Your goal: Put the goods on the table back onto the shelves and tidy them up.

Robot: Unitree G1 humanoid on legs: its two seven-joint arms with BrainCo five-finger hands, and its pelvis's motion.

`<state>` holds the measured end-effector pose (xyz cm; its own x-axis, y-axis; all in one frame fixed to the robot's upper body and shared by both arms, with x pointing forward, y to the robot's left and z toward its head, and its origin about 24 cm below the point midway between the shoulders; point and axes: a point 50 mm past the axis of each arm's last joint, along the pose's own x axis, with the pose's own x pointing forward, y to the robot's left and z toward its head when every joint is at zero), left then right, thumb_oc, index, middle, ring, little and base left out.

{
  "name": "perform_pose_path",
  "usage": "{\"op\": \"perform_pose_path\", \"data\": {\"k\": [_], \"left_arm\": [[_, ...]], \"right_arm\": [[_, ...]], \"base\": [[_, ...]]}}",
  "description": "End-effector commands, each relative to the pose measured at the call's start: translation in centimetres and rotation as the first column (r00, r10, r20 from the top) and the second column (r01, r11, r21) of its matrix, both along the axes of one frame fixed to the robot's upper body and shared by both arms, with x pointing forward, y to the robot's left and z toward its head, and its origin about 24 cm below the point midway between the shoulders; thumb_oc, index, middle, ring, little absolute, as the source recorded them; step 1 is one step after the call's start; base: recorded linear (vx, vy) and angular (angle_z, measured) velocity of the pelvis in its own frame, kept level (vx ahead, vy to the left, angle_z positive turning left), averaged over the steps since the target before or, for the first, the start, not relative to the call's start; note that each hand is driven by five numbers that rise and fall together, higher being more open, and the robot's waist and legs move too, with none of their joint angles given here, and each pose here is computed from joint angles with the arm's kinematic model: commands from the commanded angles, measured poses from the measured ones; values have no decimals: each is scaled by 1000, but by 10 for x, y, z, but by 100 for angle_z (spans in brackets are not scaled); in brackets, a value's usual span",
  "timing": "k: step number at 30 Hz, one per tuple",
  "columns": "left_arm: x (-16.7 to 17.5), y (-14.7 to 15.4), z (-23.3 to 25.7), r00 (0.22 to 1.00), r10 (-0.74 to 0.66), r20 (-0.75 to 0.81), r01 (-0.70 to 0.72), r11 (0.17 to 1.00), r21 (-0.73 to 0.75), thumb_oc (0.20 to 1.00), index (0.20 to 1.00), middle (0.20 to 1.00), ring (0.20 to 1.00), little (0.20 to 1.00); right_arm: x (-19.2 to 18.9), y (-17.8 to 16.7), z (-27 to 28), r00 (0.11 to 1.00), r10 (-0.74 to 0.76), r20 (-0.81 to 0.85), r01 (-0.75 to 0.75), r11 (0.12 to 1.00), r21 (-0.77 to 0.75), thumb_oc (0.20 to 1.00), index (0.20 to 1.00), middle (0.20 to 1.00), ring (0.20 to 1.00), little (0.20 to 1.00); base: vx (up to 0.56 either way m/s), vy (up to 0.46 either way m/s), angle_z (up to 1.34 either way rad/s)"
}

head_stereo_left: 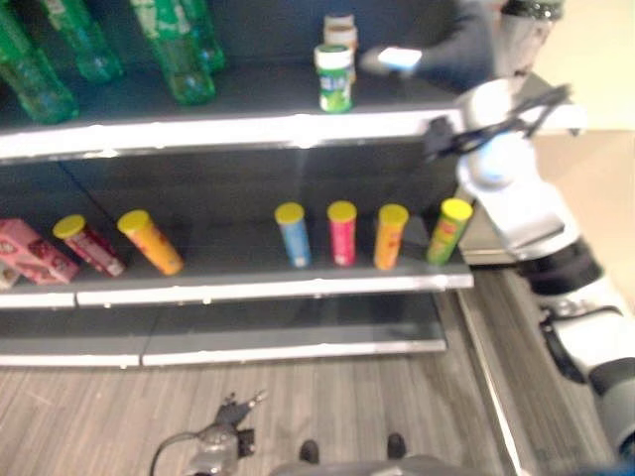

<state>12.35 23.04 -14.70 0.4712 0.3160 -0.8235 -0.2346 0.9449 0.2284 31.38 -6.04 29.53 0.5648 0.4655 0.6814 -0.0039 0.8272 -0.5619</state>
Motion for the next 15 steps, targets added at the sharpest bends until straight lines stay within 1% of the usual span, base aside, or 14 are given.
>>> {"op": "perform_pose_path", "data": {"k": [1, 5, 8, 12, 13, 14, 15], "left_arm": [[19, 25, 12, 998, -30, 48, 26, 997, 79, 1000, 1000, 1000, 1000, 1000], [13, 29, 11, 999, -6, 39, 4, 997, 71, 1000, 1000, 1000, 1000, 1000], [7, 34, 10, 1000, 10, 23, -12, 997, 76, 1000, 1000, 1000, 1000, 1000], [7, 35, 10, 1000, 17, 22, -18, 997, 80, 1000, 1000, 1000, 1000, 1000], [7, 36, 11, 1000, 19, 22, -21, 996, 83, 1000, 1000, 1000, 1000, 1000], [7, 37, 11, 999, 26, 22, -28, 996, 84, 1000, 1000, 1000, 1000, 1000], [7, 37, 11, 999, 27, 22, -28, 996, 84, 1000, 1000, 1000, 1000, 1000]], "right_arm": [[-1, 6, 22, 994, 108, 11, -108, 993, 43, 1000, 1000, 1000, 1000, 1000], [3, 17, 22, 986, 164, -39, -162, 985, 50, 1000, 1000, 1000, 1000, 1000], [6, 26, 24, 970, 228, -89, -219, 970, 105, 1000, 1000, 1000, 1000, 1000], [8, 36, 27, 958, 262, -114, -244, 958, 149, 1000, 1000, 1000, 1000, 1000], [10, 40, 27, 954, 272, -130, -250, 955, 161, 1000, 1000, 1000, 1000, 1000], [17, 46, 21, 938, 293, -187, -252, 944, 214, 1000, 1000, 1000, 1000, 1000], [17, 46, 21, 938, 293, -187, -253, 944, 214, 1000, 1000, 1000, 1000, 1000]], "base": [[-2, 18, 4], [-6, 15, 1], [-15, 14, 4], [-15, 20, 15], [0, 0, 0], [0, 0, 0], [0, 0, 0]]}}
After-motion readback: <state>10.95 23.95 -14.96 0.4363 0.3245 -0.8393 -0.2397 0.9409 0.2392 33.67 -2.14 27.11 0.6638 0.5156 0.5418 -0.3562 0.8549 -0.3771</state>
